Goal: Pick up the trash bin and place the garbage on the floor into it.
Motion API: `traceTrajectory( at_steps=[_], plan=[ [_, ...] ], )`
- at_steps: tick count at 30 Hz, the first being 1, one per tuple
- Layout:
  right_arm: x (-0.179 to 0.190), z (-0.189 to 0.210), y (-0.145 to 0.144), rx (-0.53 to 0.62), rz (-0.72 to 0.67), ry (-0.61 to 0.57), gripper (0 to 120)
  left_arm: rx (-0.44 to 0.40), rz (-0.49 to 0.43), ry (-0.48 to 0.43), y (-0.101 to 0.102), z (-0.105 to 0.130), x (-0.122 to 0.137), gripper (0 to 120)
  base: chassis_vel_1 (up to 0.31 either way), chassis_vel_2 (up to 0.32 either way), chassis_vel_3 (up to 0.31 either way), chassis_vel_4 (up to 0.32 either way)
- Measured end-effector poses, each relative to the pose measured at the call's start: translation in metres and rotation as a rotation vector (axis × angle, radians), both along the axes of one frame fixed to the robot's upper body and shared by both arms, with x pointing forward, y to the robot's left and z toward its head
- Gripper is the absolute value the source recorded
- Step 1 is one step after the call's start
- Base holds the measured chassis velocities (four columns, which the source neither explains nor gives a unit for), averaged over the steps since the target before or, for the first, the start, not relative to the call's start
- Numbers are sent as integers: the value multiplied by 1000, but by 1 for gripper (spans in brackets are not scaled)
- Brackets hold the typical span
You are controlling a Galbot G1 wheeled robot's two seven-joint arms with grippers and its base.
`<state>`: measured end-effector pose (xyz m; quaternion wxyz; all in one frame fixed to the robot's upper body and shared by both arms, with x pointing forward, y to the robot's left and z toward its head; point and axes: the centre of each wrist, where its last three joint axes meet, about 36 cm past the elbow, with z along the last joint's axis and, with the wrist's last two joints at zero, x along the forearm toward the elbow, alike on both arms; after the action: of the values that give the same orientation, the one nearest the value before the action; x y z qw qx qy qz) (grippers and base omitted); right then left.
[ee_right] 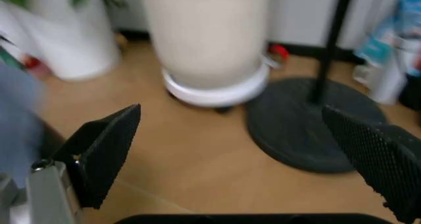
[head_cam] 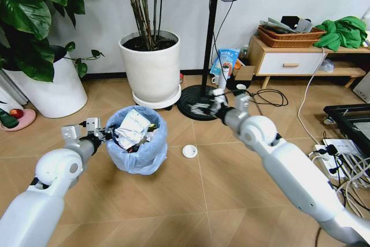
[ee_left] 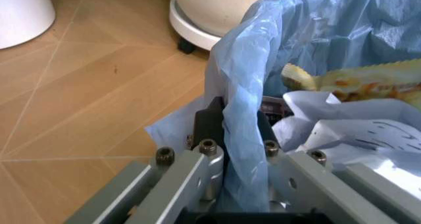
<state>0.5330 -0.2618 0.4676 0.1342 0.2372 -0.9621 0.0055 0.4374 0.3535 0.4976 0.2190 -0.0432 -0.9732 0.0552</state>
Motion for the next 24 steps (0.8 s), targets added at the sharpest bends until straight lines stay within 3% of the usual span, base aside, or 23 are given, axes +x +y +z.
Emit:
traceTrajectory(
  at_steps=[6,24],
  plan=[
    [-15,-84,-43,-98,-16,50,100,11,11,-6,5,4,-7,0,0,0,0,0],
    [-25,-130,-32,-105,-61,94,100,63,11,-34,15,24,-24,0,0,0,0,0]
  ],
)
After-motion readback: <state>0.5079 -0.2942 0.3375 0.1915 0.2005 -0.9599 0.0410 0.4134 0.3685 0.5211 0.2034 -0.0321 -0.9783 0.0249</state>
